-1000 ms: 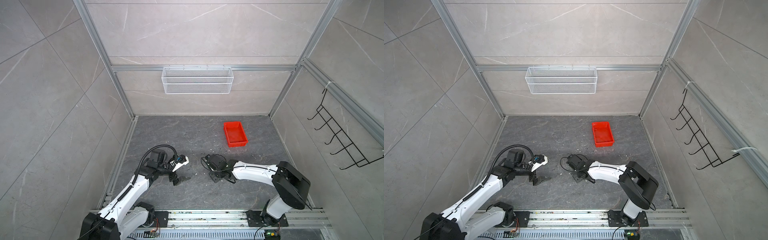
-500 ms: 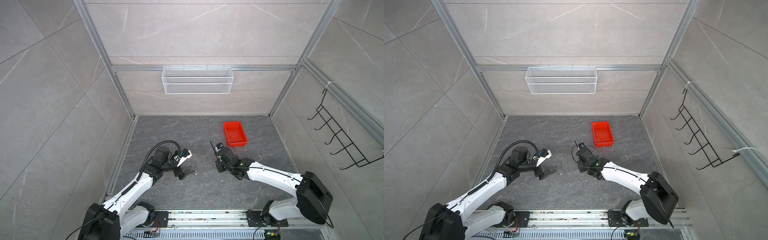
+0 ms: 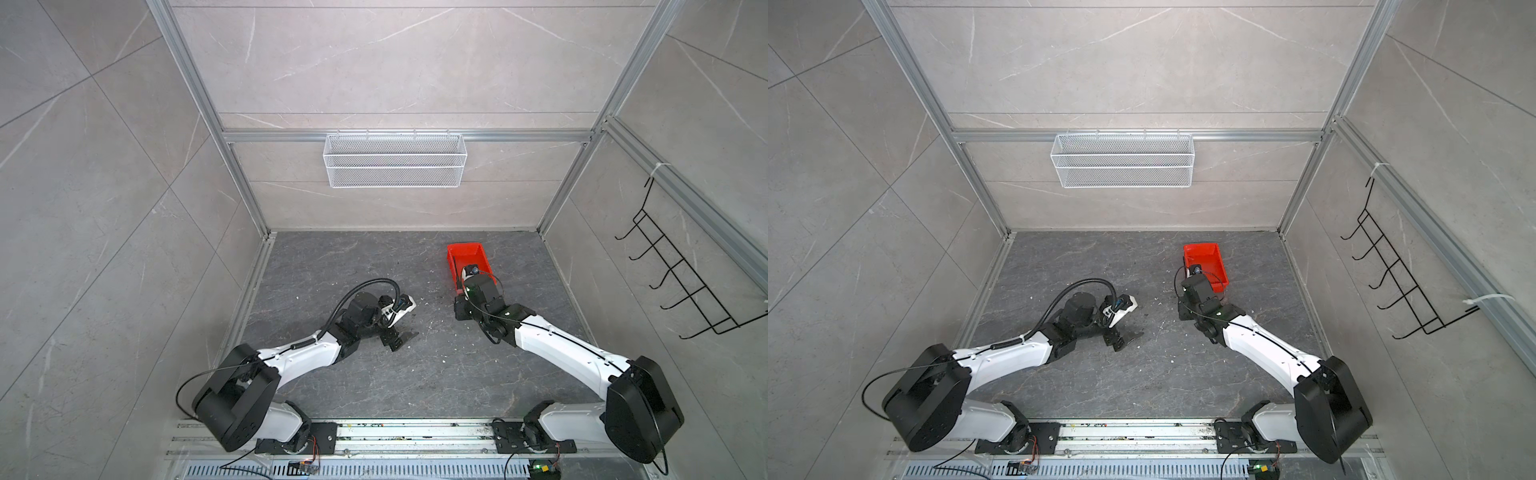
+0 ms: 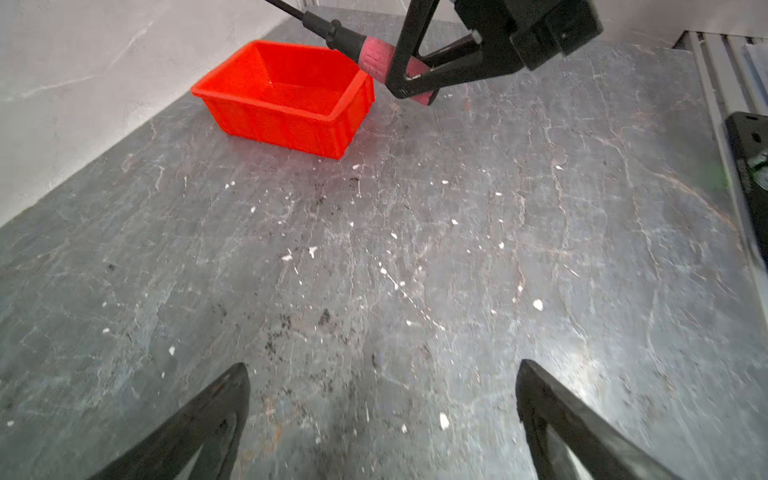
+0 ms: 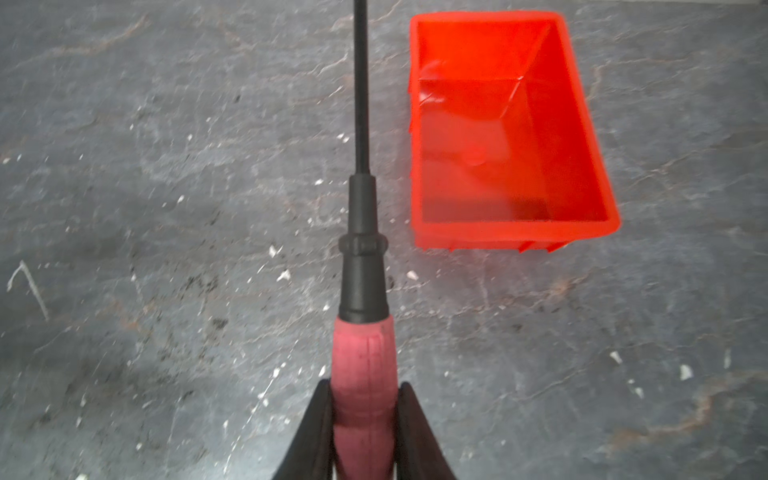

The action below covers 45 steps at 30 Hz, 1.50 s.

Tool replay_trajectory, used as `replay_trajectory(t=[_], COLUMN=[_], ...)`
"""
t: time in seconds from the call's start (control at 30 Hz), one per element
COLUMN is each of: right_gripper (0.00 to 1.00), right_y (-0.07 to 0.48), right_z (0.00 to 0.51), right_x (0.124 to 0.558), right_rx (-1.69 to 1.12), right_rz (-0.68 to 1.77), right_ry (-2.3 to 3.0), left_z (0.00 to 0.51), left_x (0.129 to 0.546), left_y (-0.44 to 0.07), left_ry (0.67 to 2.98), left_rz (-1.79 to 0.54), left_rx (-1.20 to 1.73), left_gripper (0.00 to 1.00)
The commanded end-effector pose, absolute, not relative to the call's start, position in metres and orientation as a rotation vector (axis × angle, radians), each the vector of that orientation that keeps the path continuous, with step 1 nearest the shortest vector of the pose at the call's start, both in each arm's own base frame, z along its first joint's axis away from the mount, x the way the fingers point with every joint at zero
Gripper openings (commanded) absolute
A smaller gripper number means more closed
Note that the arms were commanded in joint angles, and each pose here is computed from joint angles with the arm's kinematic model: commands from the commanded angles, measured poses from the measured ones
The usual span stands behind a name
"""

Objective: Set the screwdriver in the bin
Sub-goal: 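Lift the screwdriver with the right gripper and carry it over the red bin, then lower the screwdriver into the red bin and open the right gripper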

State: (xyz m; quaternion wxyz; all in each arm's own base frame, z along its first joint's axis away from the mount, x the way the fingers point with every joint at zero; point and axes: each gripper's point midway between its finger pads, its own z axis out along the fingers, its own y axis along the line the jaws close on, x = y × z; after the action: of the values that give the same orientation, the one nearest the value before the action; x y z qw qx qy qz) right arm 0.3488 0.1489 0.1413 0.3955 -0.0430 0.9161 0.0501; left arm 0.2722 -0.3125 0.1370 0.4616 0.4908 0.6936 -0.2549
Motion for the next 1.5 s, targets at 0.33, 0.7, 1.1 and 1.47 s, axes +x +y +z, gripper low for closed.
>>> replay_trajectory(t=[0.33,0.7,1.1,1.47], right_gripper=[0.00,0.00,0.00,0.13], right_y=[0.114,0.085,0.085,0.080], right_z=[0.130,0.097,0.083,0.075], right_x=[0.443,0.477,0.488,0.489], right_rx=[-0.009,0.008,-0.005,0.019], right_rz=[0.146,0.140,0.148,0.121], right_ry=[2.341,2.421,2.466,2.529], left_z=[0.188,0.186,0.185,0.184], left_x=[0.339,0.350,0.349,0.348], left_y=[-0.372,-0.390,-0.389,-0.386], left_ry=[1.532,1.541,1.546,1.549], left_rz=[-0.658,-0.678,-0.666,-0.658], left_rx=[1.027,0.988,0.986,0.986], left_gripper=[1.00,1.00,1.00,1.00])
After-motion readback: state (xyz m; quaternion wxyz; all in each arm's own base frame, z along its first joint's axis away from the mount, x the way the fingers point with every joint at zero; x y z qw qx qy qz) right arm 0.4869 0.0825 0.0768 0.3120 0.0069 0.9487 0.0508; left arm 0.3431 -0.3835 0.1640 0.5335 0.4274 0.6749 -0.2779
